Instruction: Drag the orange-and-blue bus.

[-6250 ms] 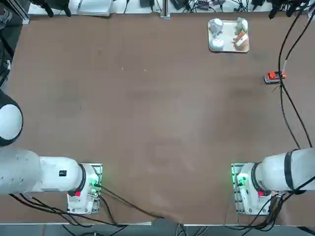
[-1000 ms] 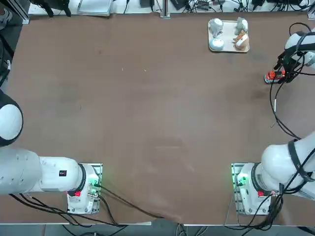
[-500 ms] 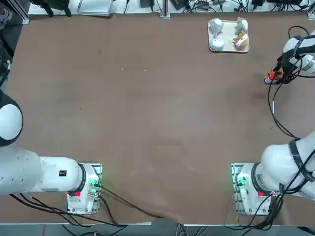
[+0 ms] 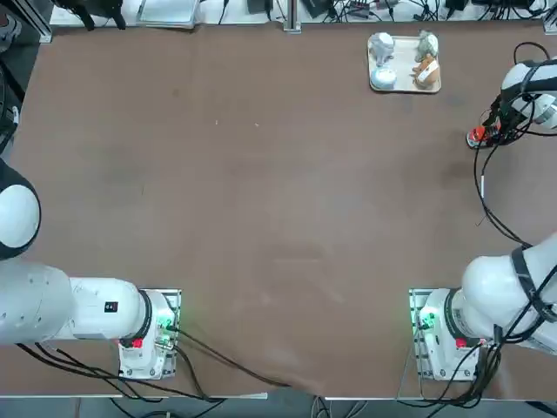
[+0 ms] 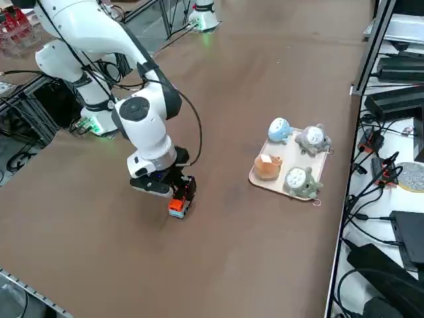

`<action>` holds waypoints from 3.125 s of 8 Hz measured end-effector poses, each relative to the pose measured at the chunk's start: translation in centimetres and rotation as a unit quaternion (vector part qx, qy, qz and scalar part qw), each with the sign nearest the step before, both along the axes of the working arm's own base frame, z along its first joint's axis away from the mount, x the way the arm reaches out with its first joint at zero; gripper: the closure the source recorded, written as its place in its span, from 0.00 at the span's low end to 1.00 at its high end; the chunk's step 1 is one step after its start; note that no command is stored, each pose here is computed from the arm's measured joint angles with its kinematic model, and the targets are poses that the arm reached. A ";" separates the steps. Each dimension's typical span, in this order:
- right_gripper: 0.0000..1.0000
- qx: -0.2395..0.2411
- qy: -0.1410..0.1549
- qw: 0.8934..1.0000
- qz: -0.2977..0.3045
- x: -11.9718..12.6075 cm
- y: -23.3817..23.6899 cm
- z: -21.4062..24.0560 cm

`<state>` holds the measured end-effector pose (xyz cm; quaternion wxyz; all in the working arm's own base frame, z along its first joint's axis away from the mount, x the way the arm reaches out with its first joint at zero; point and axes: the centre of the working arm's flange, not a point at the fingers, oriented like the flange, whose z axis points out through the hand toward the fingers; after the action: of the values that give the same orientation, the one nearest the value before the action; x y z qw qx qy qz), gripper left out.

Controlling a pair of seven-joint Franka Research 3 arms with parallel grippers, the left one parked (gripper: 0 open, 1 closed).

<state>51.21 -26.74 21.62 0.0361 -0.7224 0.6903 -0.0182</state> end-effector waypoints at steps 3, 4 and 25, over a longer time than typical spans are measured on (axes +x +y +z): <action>0.39 0.002 0.002 1.000 -0.004 0.1 0.4 0.0; 0.39 0.005 0.005 1.000 -0.011 0.4 1.2 0.0; 0.39 0.030 0.014 0.999 -0.025 3.5 46.8 -0.3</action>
<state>54.70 20.10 21.34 0.0473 -0.7035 0.7091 0.0119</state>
